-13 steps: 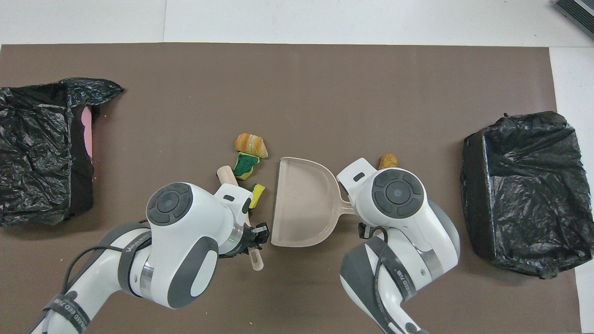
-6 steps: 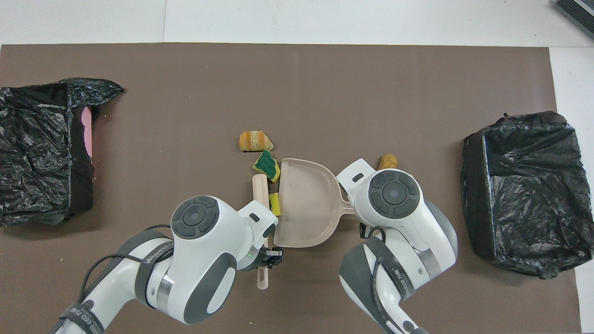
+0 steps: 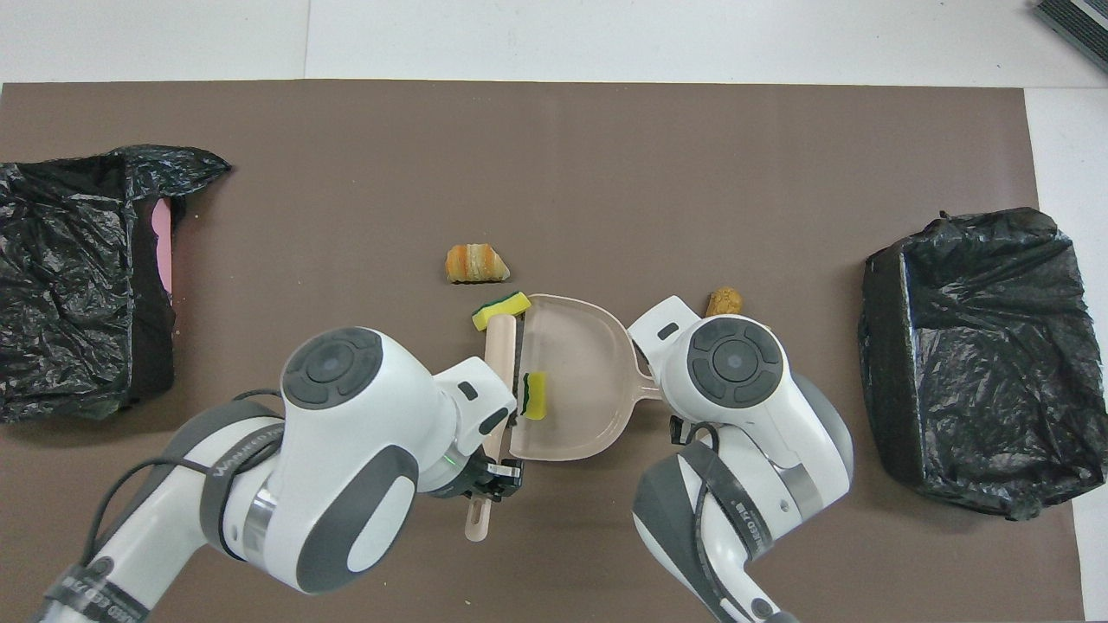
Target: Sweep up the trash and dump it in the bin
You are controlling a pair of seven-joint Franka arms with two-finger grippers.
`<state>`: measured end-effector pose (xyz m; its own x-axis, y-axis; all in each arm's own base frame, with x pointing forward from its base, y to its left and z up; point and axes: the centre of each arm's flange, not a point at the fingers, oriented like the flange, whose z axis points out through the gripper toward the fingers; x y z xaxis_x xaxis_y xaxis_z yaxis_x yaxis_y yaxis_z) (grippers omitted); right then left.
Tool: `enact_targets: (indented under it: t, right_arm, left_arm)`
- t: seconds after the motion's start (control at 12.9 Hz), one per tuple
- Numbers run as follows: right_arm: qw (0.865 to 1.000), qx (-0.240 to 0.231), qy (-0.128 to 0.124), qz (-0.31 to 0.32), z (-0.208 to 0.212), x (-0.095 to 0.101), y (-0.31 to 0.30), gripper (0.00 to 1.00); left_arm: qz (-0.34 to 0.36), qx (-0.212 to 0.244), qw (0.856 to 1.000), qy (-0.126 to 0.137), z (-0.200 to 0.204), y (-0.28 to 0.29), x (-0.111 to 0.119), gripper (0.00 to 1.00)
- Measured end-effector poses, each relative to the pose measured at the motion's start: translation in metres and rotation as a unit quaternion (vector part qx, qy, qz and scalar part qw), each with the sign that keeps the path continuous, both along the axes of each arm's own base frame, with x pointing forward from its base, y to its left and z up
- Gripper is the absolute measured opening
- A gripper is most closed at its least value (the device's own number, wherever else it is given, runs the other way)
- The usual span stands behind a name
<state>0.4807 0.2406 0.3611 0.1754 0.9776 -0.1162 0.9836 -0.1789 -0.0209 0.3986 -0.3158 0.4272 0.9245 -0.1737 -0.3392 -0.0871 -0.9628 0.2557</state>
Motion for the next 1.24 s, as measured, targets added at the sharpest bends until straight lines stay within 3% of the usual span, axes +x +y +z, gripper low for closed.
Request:
enact_targets:
  t: [0.31, 0.62, 0.85, 1.01, 1.24]
  right_arm:
    - [1.000, -0.002, 0.003, -0.003, -0.003, -0.002, -0.001, 0.32]
    - [1.000, -0.007, 0.011, -0.017, -0.014, -0.003, -0.002, 0.32]
    - [1.000, -0.008, 0.012, -0.018, -0.015, -0.003, -0.002, 0.32]
    - [1.000, -0.008, 0.012, -0.019, -0.015, -0.003, -0.002, 0.32]
    - [1.000, -0.008, 0.011, -0.021, -0.015, -0.003, -0.002, 0.32]
  left_arm:
    - [0.011, 0.002, 1.000, -0.019, 0.013, 0.065, 0.047, 0.26]
    - [0.012, 0.001, 0.998, -0.062, 0.003, 0.123, 0.087, 0.26]
    - [0.014, 0.010, 0.993, -0.119, -0.016, 0.133, 0.124, 0.26]
    - [0.008, 0.012, 0.991, -0.131, -0.039, 0.134, 0.144, 0.26]
    - [-0.058, 0.016, 0.988, -0.144, -0.069, 0.127, 0.155, 0.26]
